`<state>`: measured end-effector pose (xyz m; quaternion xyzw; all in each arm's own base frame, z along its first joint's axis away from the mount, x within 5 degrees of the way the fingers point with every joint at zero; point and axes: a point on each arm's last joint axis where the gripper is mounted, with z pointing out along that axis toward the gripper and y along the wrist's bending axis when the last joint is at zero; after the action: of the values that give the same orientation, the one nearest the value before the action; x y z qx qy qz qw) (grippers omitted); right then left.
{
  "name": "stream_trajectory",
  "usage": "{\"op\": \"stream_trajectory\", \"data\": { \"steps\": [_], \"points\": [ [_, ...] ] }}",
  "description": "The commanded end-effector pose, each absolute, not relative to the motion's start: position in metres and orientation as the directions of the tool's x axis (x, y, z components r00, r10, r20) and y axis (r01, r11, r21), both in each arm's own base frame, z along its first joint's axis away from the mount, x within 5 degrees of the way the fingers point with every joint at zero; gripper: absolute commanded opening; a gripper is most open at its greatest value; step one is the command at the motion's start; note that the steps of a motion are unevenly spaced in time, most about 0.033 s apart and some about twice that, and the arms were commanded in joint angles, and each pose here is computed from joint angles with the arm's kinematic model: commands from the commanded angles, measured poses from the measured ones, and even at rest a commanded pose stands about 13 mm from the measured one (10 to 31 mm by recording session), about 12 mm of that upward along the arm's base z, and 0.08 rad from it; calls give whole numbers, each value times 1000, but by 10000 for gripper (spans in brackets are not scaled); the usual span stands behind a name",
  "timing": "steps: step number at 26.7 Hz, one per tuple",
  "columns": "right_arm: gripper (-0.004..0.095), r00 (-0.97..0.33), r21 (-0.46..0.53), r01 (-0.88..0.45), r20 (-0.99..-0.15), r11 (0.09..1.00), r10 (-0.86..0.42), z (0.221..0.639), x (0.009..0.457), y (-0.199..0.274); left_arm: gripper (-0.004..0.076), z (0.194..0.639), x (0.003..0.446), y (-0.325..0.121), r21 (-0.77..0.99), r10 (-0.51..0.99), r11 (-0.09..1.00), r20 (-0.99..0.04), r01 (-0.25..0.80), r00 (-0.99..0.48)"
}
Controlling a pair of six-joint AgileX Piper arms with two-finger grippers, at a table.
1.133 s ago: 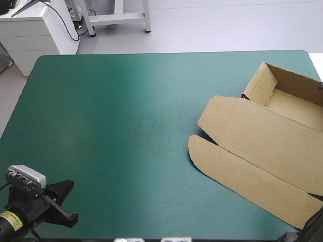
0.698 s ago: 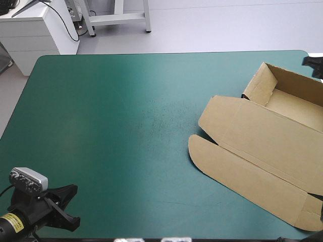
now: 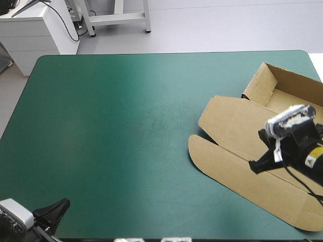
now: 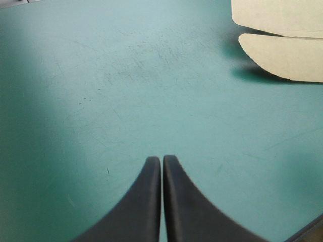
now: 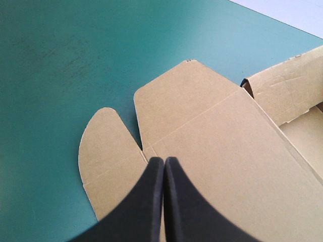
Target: Fold the box
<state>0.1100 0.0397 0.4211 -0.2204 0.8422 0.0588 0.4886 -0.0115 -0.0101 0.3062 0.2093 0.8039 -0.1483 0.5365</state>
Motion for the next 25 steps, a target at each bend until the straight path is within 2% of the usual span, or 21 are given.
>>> {"op": "stream_trajectory", "data": {
  "steps": [1, 6, 17, 23, 25],
  "points": [
    [-21, -294, -131, -397, -919, 909, -261, 407, 91, 33, -8, 312, -18, -8, -15, 125, 867, -961, 499, -246],
    [-21, -202, -135, -370, -954, 919, -222, 357, 60, 23, -8, 309, -21, -5, 0, 124, 872, -968, 490, -219],
    [-21, -51, -119, -343, -988, 932, -145, 315, 20, 11, -8, 307, -20, -4, 35, 156, 875, -965, 483, -213],
    [-21, -61, -104, -343, -989, 934, -133, 302, 18, 10, -8, 296, -13, -7, 27, 166, 874, -955, 485, -246],
    [-21, -81, -72, -341, -991, 937, -105, 297, 19, 10, -8, 293, -11, -8, 26, 168, 875, -953, 484, -252]
  ]
}}
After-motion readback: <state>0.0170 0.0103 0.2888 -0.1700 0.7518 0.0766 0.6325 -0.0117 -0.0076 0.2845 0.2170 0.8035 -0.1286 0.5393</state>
